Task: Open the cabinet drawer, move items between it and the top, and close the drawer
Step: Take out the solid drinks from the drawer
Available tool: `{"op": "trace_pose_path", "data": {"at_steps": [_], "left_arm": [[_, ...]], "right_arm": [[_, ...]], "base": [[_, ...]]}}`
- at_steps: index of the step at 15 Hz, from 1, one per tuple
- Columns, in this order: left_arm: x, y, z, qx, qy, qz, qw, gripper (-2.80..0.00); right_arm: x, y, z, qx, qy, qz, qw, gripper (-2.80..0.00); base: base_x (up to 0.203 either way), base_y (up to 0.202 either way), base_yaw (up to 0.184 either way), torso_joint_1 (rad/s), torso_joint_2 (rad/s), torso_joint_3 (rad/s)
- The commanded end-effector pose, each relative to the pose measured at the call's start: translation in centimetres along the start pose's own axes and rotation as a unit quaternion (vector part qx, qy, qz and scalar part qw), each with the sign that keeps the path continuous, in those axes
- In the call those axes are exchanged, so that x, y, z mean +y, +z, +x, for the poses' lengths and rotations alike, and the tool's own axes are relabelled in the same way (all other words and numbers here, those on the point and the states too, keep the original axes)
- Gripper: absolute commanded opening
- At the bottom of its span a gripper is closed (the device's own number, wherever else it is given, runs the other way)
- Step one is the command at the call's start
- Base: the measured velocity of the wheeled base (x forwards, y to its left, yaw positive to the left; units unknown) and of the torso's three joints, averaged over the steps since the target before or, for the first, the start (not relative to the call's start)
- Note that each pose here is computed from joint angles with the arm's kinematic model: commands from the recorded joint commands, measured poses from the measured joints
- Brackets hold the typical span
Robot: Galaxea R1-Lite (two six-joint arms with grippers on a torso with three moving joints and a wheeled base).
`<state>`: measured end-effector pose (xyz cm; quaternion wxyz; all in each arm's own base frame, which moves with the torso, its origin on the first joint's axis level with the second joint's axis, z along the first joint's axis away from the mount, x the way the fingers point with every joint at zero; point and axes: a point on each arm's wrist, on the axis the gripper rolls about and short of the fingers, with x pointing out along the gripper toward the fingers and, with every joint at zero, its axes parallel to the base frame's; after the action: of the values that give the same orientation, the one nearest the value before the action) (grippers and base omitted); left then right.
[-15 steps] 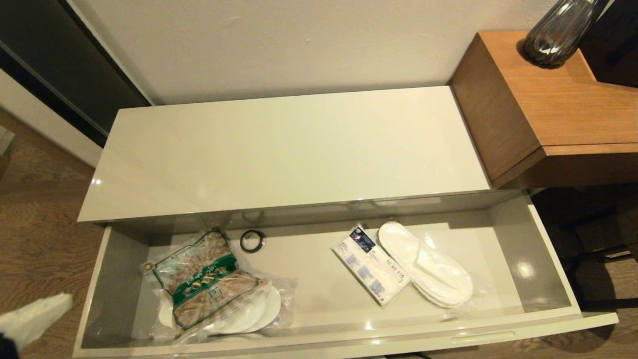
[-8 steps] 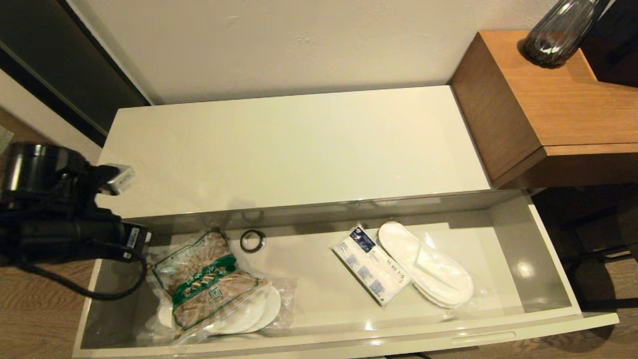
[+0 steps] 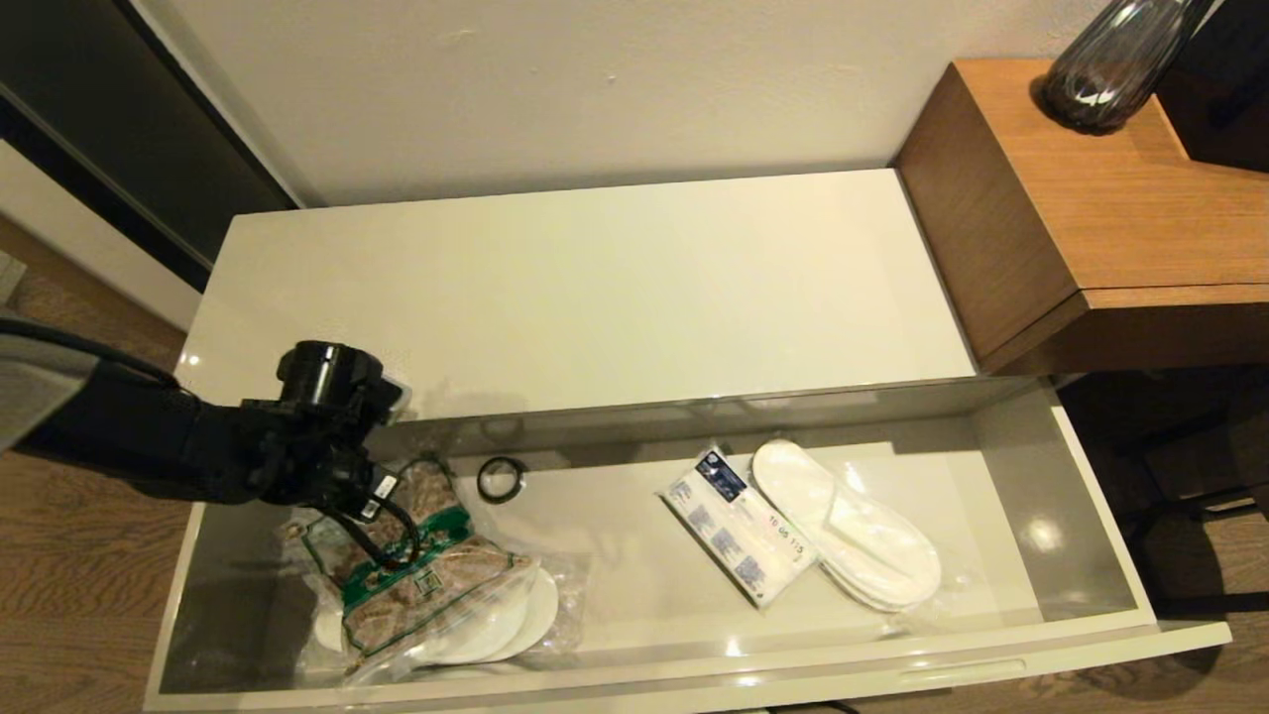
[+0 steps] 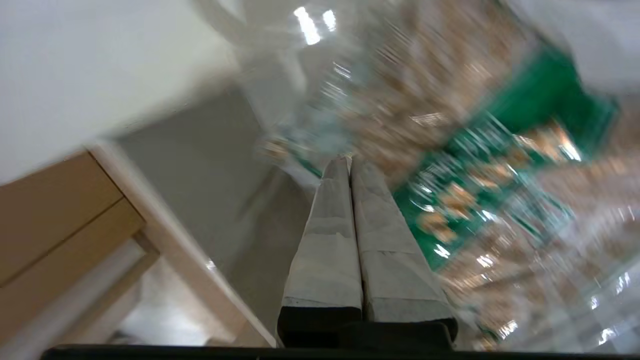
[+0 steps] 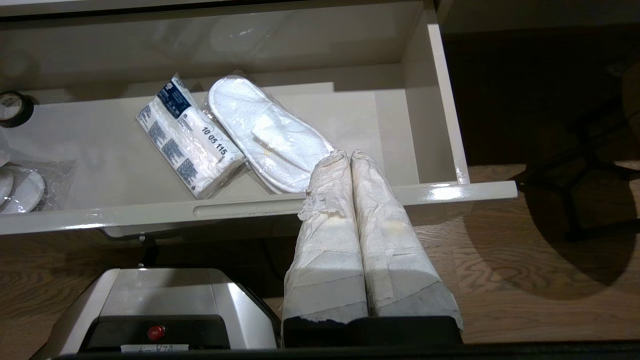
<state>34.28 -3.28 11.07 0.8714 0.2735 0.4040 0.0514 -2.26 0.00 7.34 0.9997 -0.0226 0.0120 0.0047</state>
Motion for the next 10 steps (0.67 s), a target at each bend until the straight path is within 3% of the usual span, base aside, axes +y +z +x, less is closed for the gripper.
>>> {"op": "trace_pose_path", "data": {"at_steps": [1,4,7,10], "left_arm": [[-1.1,-0.2,0.5,0.017,-0.011,0.017,0.9997,-2.8],[-1.3,-0.8,0.4,0.03,-0.007,0.016,0.9994,-2.8],[-1.9,-3.1,-0.1,0.064,0.004,0.008,0.9979,-2.8],[-4.9,-2.5,-1.2,0.045,-0.003,-0.005,0.999,-2.8]], "right_arm": [[0.0,0.0,0.0,0.002,0.001,0.0,1.0,-2.8],[0.0,0.0,0.0,0.002,0.0,0.0,1.0,-2.8],[0.0,0.0,0.0,0.002,0.001,0.0,1.0,-2.8],[0.0,0.0,0.0,0.002,0.001,0.0,1.0,-2.8]], "base": [[0.0,0.0,0.0,0.0,0.0,0.0],[0.0,0.0,0.0,0.0,0.0,0.0],[0.0,0.0,0.0,0.0,0.0,0.0],[0.0,0.0,0.0,0.0,0.0,0.0]]}}
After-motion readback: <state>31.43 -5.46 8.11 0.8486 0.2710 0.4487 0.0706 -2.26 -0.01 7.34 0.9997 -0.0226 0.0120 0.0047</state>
